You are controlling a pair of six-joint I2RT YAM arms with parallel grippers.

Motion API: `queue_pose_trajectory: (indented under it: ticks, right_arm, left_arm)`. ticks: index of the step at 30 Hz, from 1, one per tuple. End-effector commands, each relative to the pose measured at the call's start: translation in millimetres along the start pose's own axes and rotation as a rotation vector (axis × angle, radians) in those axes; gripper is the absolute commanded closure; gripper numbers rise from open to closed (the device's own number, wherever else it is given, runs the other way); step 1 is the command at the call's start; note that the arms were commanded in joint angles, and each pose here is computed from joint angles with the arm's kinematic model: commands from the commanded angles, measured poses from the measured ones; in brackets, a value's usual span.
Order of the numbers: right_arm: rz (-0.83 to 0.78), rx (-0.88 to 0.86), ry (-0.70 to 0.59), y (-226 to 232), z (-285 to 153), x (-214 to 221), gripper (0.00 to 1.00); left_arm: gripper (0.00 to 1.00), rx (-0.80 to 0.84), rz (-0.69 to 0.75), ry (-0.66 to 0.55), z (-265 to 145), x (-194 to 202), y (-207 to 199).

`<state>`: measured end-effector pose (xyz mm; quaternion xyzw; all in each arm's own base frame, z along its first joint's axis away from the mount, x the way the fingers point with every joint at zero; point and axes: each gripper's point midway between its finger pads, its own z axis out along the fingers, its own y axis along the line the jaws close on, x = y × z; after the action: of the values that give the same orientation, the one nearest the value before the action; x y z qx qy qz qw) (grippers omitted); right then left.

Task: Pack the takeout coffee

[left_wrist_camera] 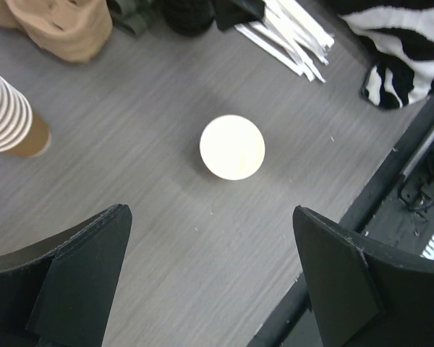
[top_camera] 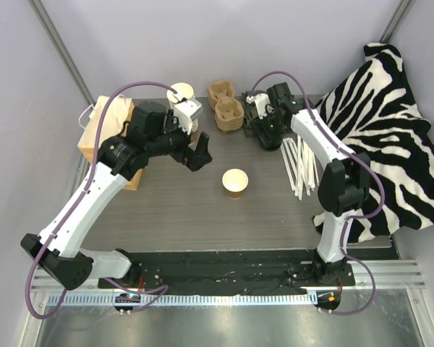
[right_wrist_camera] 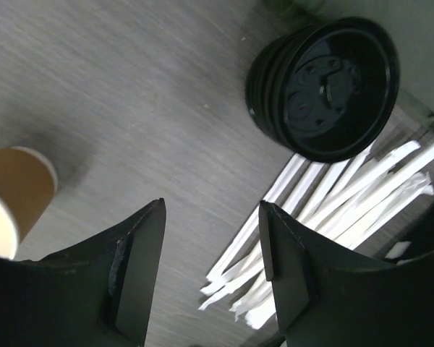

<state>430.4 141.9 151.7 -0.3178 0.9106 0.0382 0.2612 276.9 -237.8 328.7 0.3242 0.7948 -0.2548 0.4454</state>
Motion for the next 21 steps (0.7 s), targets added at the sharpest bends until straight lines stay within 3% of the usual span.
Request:
queue_pose_trajectory:
  ticks: [1, 9, 21]
  right_arm:
    - [-0.030, 0.038, -0.058, -21.6, -6.2, -28.9, 0.39]
    - [0.021, -0.066, -0.056, -45.9, 8.4, -32.1, 0.43]
    - [0.016, -0.120, -0.019, -42.0, 29.8, -25.8, 0.43]
  left_arm:
    - [0.00, 0.043, 0.017, -0.007, -7.3, -0.4, -7.2]
    - [0.00, 0.054, -0.016, -0.016, -3.5, -5.5, -9.2]
    - [0.00, 0.040, -0.030, -0.015, 3.4, -9.7, -5.1]
